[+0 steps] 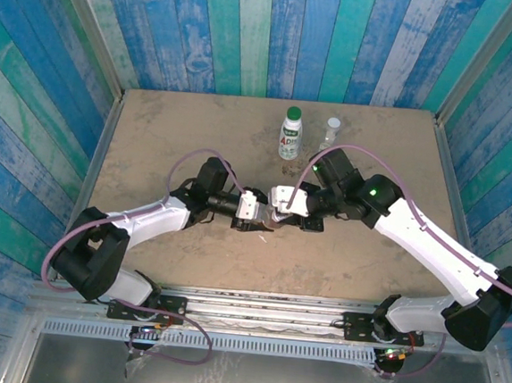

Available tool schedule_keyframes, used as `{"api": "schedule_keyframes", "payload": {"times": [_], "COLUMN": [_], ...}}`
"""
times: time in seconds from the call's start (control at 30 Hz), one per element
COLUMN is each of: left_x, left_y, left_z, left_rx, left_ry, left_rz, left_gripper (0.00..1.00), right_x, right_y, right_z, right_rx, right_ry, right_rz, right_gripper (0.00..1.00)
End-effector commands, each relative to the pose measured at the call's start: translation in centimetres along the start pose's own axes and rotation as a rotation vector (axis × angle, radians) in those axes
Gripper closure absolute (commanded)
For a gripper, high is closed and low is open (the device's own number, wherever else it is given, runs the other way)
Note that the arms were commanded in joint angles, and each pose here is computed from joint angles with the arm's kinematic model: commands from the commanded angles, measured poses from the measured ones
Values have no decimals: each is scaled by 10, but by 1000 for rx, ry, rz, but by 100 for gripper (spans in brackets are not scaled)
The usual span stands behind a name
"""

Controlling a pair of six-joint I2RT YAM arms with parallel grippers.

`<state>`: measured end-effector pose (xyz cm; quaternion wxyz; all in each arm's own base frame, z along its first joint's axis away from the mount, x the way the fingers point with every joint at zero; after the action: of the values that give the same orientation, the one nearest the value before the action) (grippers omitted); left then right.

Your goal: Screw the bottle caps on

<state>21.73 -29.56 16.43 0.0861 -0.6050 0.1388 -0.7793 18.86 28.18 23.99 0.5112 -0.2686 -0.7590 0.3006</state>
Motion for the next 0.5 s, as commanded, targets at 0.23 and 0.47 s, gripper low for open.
{"api": "schedule_keyframes", "payload": {"times": [0.23,0.47], "left_x": [7,10], "left_y": [1,-7], "left_z": [20,77], "left_rx": [78,446], "left_ry": [13,95], "left_rz": [-22,46], "left_gripper": [51,51], "right_x": [-7,-24], "right_y": [6,-6], "right_z": [-10,-70], "right_rx": [-48,-425], "right_ry": [99,592], "right_rz": [60,89], "right_gripper": [86,96]}}
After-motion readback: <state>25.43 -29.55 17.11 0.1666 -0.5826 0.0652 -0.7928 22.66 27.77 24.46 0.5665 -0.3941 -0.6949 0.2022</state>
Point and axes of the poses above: each hand's point on the last joint's axis, 136 mm out from that joint toward the fingers, its own y axis out along the fingers, its own z axis along the line the jaws close on, x = y × z, the point moved 1 cm from there along -y, back along the fingers, and after that the axes turned 7 degrees about -y, right-handed, at the moved point
